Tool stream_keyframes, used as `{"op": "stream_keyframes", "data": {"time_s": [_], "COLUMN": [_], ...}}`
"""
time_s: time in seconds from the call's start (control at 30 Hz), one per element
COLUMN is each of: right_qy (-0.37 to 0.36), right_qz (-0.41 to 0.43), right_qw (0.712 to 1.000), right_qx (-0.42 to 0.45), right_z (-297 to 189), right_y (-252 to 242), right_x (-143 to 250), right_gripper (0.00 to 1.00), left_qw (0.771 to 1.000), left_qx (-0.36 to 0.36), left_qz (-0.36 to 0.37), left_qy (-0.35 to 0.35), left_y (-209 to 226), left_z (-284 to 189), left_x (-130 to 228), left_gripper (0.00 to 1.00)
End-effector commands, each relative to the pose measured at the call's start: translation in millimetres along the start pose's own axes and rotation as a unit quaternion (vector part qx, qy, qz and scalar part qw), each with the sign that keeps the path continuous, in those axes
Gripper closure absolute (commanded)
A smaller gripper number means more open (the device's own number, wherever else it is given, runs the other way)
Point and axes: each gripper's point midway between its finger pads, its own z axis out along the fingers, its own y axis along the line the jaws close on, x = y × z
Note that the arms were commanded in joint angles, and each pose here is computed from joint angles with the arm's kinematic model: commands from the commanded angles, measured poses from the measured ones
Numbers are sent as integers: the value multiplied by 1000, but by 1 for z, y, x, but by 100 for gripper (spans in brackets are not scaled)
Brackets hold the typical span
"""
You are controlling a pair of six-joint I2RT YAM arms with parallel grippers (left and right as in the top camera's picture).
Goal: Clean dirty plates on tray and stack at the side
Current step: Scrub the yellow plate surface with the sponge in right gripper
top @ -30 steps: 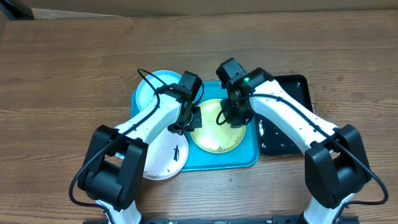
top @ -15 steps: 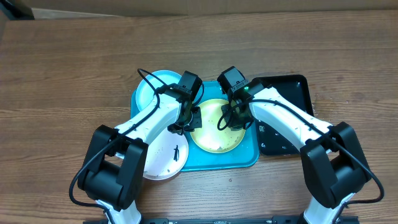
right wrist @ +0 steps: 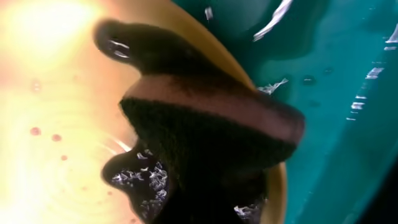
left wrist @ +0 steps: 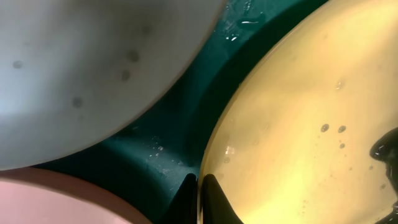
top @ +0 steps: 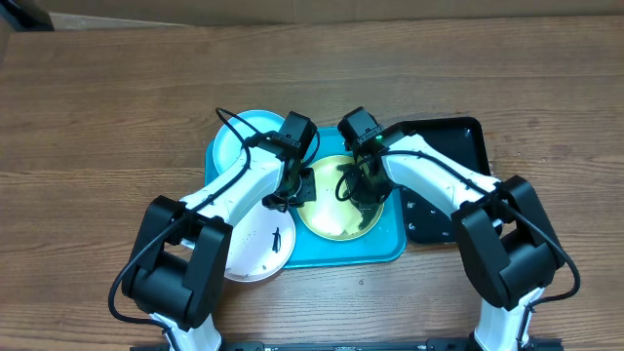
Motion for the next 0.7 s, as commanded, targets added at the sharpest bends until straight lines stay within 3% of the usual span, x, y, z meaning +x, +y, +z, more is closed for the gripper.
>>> {"op": "stream_keyframes", "data": {"time_s": [0.0, 0.13, 0.37, 0.53, 0.67], "right_qy": [73, 90, 59, 7, -18], "right_qz": [-18, -55, -77, -58, -17], "right_qw": [984, 952, 923, 932, 956], "right_qx": [-164, -287, -372, -359, -291], "right_z": [14, -6, -44, -88, -110], "right_y": [56, 96, 103, 67, 14], "right_x": [26, 36, 14, -19, -30], "right_gripper": [96, 96, 96, 96, 96], "left_qw": [1000, 1000, 1000, 1000, 1000], "left_qx": [-8, -8, -9, -10, -9], "left_qz": [0, 0, 1, 0, 0], "left_qy": [10, 9, 10, 11, 11], "left_y": [4, 3, 4, 4, 4], "left_z": [6, 6, 6, 6, 6], "left_x": [4, 3, 4, 4, 4], "left_gripper": [96, 96, 96, 96, 96]}}
